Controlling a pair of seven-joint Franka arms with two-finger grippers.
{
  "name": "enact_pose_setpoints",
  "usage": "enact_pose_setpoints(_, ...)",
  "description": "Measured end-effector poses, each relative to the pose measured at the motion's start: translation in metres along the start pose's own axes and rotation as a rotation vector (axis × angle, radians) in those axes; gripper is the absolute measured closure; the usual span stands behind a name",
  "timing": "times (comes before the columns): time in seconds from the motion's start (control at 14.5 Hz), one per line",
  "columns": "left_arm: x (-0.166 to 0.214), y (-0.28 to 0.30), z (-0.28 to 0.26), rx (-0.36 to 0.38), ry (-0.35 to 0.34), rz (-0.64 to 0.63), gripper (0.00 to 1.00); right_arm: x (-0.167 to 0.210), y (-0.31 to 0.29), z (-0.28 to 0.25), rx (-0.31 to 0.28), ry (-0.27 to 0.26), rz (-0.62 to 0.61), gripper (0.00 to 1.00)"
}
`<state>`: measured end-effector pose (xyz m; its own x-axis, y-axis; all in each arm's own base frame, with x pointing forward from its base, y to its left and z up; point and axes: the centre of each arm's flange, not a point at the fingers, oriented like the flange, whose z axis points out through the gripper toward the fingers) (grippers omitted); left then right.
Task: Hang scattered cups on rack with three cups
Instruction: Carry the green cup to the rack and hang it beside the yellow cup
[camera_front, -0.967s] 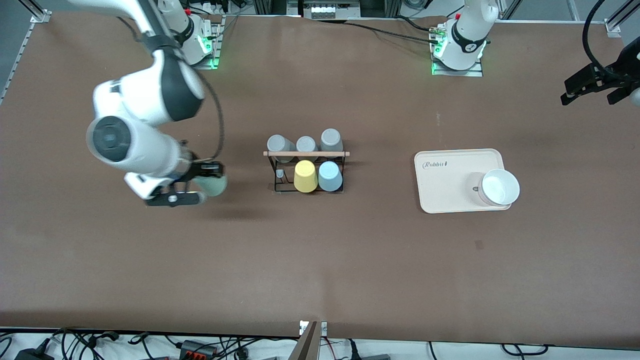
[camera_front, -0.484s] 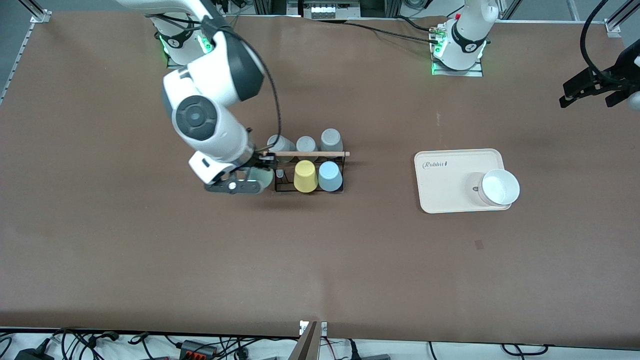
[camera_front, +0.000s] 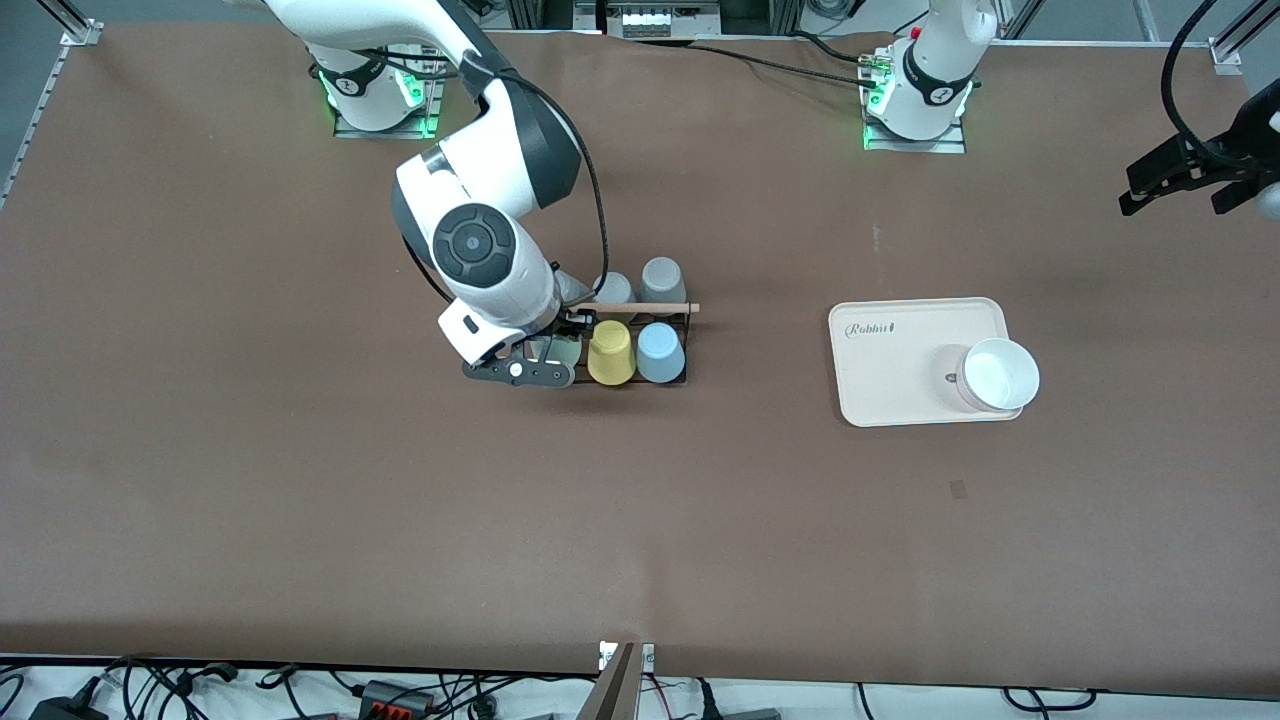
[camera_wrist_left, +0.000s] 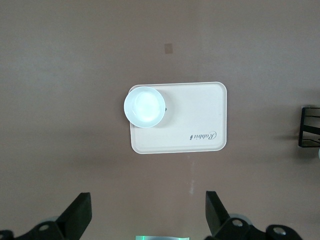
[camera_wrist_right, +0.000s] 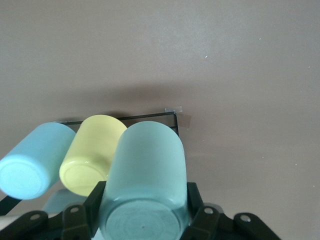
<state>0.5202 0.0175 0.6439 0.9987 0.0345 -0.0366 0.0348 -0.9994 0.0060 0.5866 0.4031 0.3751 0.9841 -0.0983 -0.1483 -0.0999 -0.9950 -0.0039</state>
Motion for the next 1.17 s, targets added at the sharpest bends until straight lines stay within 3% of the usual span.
enact_pose_setpoints(1.17,0.0,0.0,0.0,0.0,0.001,0.0,0.0,0.008,-0.012,0.081,-0.06,-0.061,0.003,0.32)
